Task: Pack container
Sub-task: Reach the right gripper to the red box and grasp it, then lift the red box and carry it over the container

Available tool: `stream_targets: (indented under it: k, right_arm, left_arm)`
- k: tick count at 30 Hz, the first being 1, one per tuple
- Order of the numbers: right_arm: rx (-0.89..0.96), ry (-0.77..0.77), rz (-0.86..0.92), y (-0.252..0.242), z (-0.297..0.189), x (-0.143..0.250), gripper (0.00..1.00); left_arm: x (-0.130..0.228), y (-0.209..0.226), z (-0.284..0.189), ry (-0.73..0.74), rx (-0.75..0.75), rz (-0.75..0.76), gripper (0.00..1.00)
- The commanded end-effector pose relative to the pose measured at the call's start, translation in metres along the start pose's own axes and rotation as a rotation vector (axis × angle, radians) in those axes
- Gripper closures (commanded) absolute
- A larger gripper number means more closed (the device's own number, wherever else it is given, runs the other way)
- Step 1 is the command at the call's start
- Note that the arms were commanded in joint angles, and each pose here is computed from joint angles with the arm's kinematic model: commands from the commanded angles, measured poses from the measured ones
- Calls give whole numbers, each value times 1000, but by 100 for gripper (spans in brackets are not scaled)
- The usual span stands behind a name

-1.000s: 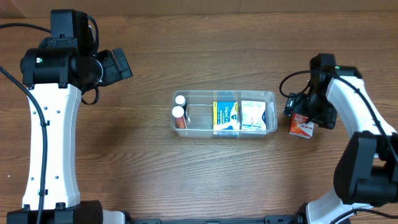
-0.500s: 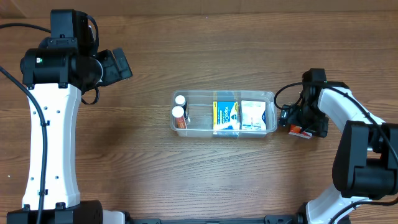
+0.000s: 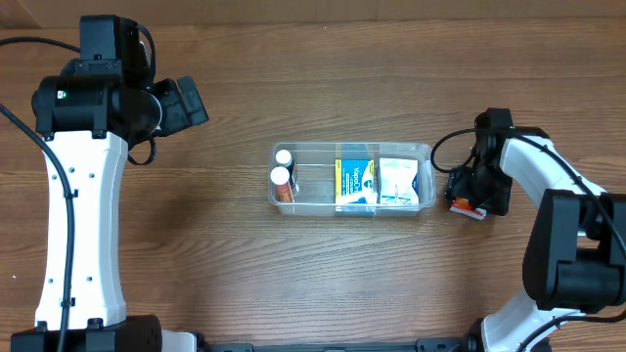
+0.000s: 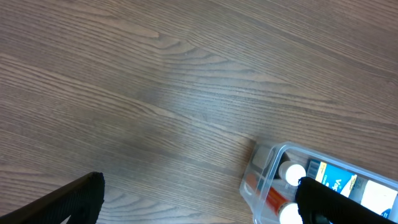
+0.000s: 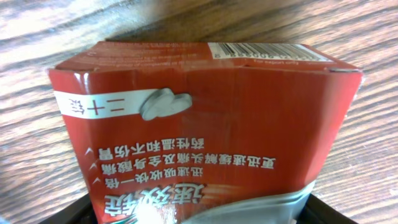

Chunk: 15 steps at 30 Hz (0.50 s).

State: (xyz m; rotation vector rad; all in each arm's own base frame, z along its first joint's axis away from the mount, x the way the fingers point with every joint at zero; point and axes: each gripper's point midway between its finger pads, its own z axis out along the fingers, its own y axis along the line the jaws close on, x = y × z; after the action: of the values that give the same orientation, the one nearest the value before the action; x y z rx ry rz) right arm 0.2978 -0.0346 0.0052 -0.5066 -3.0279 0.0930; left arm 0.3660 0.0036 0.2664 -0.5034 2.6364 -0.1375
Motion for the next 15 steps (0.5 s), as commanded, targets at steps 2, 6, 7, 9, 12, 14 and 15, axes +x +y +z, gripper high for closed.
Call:
stream_targets:
  k: [2,6,7,9,12,14,15]
  right_arm:
    - [-9,-45,-1,3,-22,-21,30]
    - [-14,-61,0,4,-49,-28,32]
    - [-17,-74,6,4,-58,-30,32]
    - [-36,-107,8,7,-82,-34,32]
    - [-97,-187,-5,17,-127,-37,31]
    - [-185,-272,-36,34,-166,-34,31]
    - [-226,-317,-60,43,-184,-31,31]
  left_arm:
    - [-2,2,-1,-10,-9,17,0]
    - [-2,2,-1,-10,-9,16,0]
    - [-2,2,-1,-9,-9,17,0]
    - [-3,2,-1,-10,-10,17,0]
    - [-3,2,-1,-10,-9,16,0]
    - [-3,2,-1,-10,-9,16,0]
    - [-3,2,-1,-10,-9,16,0]
